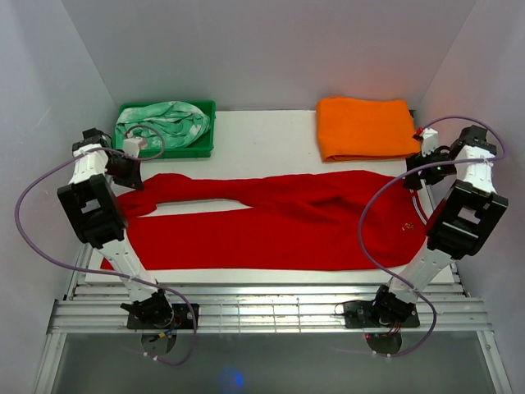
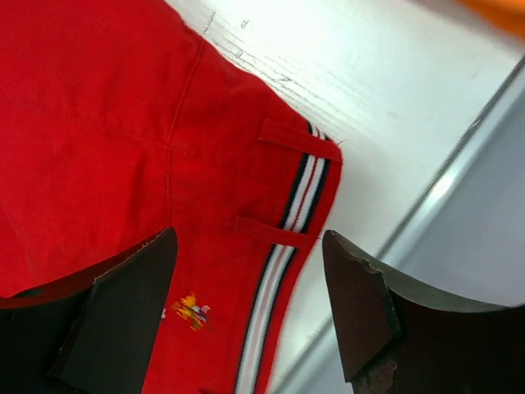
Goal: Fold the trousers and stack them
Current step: Flatten the trousers out
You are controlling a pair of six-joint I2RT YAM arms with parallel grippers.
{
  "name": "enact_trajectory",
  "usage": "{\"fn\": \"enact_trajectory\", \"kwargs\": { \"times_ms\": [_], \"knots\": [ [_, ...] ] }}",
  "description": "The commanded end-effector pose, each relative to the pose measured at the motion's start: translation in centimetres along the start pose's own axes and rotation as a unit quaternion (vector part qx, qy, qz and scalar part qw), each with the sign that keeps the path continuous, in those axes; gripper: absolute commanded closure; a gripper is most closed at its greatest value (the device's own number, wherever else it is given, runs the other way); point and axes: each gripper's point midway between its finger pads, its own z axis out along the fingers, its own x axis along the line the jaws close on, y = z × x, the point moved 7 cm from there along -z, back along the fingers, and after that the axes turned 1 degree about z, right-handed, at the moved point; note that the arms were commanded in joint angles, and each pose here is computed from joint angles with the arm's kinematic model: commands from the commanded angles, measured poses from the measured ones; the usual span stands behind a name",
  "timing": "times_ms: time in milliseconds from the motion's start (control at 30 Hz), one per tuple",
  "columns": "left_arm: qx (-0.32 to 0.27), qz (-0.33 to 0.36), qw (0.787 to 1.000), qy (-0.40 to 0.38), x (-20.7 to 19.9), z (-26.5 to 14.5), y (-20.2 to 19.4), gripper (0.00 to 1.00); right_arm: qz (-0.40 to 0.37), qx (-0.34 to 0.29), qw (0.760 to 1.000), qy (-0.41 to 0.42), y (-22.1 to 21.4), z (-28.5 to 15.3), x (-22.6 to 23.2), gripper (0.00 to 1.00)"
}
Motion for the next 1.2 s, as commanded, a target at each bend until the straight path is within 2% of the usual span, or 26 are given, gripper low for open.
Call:
{"fn": "enact_trajectory", "kwargs": {
  "times_ms": [0,200,267,333,367,433,467,500,667,700,767,800,833,867,933,967,1000,1033,1067,1100,1133,1167],
  "knots": [
    [-0.011,0.057,0.998,0.039,0.1,-1.1,0.2,1.0,0.119,-0.012,0.993,-0.01,-0.7,1.9,0.3,0.23],
    [-0.003,0.063,0.997,0.041,0.0,-0.8,-0.4,1.0,0.167,-0.016,0.986,0.018,-2.0,5.3,-0.6,0.17],
    [-0.004,0.066,0.997,0.046,0.1,-0.9,-0.3,1.0,0.19,-0.005,0.981,0.036,-2.8,6.5,-0.5,0.19],
    [-0.005,0.069,0.996,0.047,0.1,-0.9,-0.4,1.0,0.2,0.01,0.978,0.057,-3.7,7.2,0.1,0.31],
    [-0.007,0.071,0.996,0.05,0.1,-1.0,-0.3,1.0,0.201,0.014,0.978,0.06,-4.1,7.2,0.3,0.52],
    [-0.005,0.075,0.996,0.049,-0.1,-1.0,-0.6,1.0,0.196,0.03,0.977,0.075,-5.2,6.8,1.6,0.67],
    [-0.007,0.086,0.995,0.052,-0.2,-1.4,-0.5,1.0,0.178,0.046,0.979,0.082,-6.5,6.7,2.5,0.83],
    [-0.004,0.09,0.995,0.047,-0.6,-1.3,-0.9,1.0,0.16,0.049,0.983,0.08,-6.5,5.5,3.1,0.91],
    [0.0,0.134,0.99,0.042,-2.3,-2.2,-2.4,1.0,0.077,0.076,0.992,0.058,-9.5,1.3,5.3,0.92],
    [-0.003,0.152,0.987,0.047,-2.7,-2.8,-2.5,1.0,0.032,0.089,0.994,0.057,-10.2,0.6,5.5,0.92],
    [0.007,0.16,0.986,0.042,-3.3,-2.5,-3.7,1.0,-0.006,0.105,0.993,0.056,-11.4,-0.7,7.1,0.92],
    [0.01,0.171,0.984,0.041,-3.8,-2.6,-4.2,1.0,-0.056,0.134,0.988,0.056,-12.4,-1.4,7.9,0.75],
    [0.006,0.179,0.983,0.047,-3.7,-2.9,-4.0,1.0,-0.076,0.133,0.987,0.056,-12.4,-1.5,8.0,0.75],
    [0.011,0.181,0.982,0.044,-4.0,-2.6,-4.7,1.0,-0.085,0.139,0.985,0.056,-12.4,-1.9,8.1,0.46],
    [0.008,0.196,0.979,0.057,-3.9,-2.7,-4.7,1.0,-0.083,0.114,0.989,0.05,-11.6,-2.8,7.3,0.03],
    [0.008,0.199,0.978,0.06,-3.9,-2.7,-4.7,1.0,-0.089,0.086,0.992,0.025,-9.3,-3.9,5.5,0.1],
    [0.009,0.2,0.978,0.061,-3.8,-2.6,-4.9,1.0,-0.074,0.048,0.995,0.036,-7.7,-4.3,5.3,0.1],
    [0.006,0.202,0.977,0.063,-3.8,-2.5,-4.8,1.0,-0.037,0.033,0.997,0.051,-7.0,-4.0,4.5,0.1],
    [0.002,0.204,0.977,0.064,-3.7,-2.5,-4.6,1.0,-0.041,0.005,0.999,0.029,-4.1,-5.6,2.5,0.1],
    [-0.001,0.205,0.977,0.065,-3.7,-2.6,-4.4,1.0,-0.012,-0.025,0.998,0.052,-2.7,-5.7,2.4,0.09],
    [-0.003,0.206,0.976,0.064,-3.7,-2.5,-4.3,1.0,0.021,-0.025,0.997,0.077,-2.3,-4.3,1.4,0.08],
    [-0.006,0.208,0.976,0.065,-3.7,-2.6,-4.1,1.0,0.043,-0.041,0.996,0.066,-0.2,-5.0,0.1,0.03]
  ]
}}
